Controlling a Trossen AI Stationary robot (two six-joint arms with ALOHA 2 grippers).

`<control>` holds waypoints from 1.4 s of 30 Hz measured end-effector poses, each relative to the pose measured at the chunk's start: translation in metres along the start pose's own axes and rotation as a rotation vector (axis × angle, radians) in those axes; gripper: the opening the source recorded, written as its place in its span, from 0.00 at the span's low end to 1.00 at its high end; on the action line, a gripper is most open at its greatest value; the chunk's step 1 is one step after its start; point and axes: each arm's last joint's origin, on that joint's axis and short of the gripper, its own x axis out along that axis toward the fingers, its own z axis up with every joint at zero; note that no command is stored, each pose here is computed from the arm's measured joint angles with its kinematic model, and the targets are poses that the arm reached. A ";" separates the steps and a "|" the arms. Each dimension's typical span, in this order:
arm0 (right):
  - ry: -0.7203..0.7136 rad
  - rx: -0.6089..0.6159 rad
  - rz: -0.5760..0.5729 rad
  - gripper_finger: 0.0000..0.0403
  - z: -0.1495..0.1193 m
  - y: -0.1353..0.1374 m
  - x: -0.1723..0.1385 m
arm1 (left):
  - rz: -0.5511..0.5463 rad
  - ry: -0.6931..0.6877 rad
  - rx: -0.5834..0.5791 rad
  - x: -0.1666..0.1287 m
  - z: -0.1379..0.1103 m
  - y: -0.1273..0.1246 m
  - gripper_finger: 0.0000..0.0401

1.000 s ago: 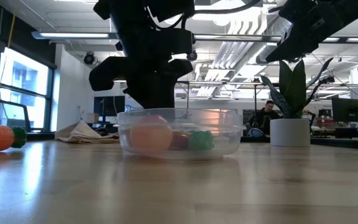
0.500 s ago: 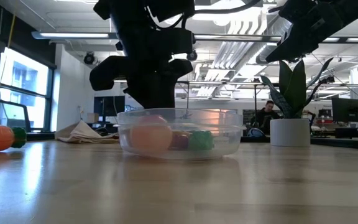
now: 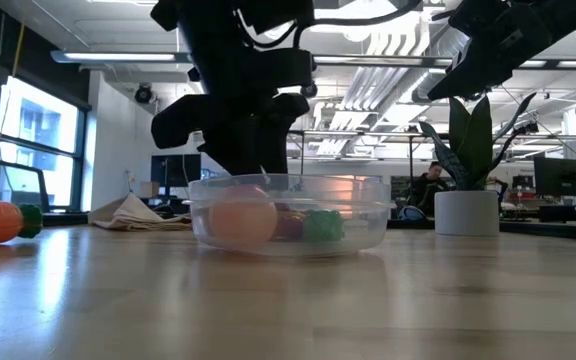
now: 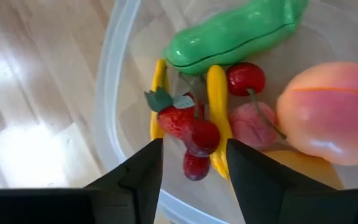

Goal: Pick and placing Produce into tupperware
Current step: Put the carrot into the transparent bin

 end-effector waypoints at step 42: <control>0.000 0.000 0.000 0.00 0.000 0.000 0.000 | 0.154 0.414 -1.174 -0.097 0.005 0.019 0.18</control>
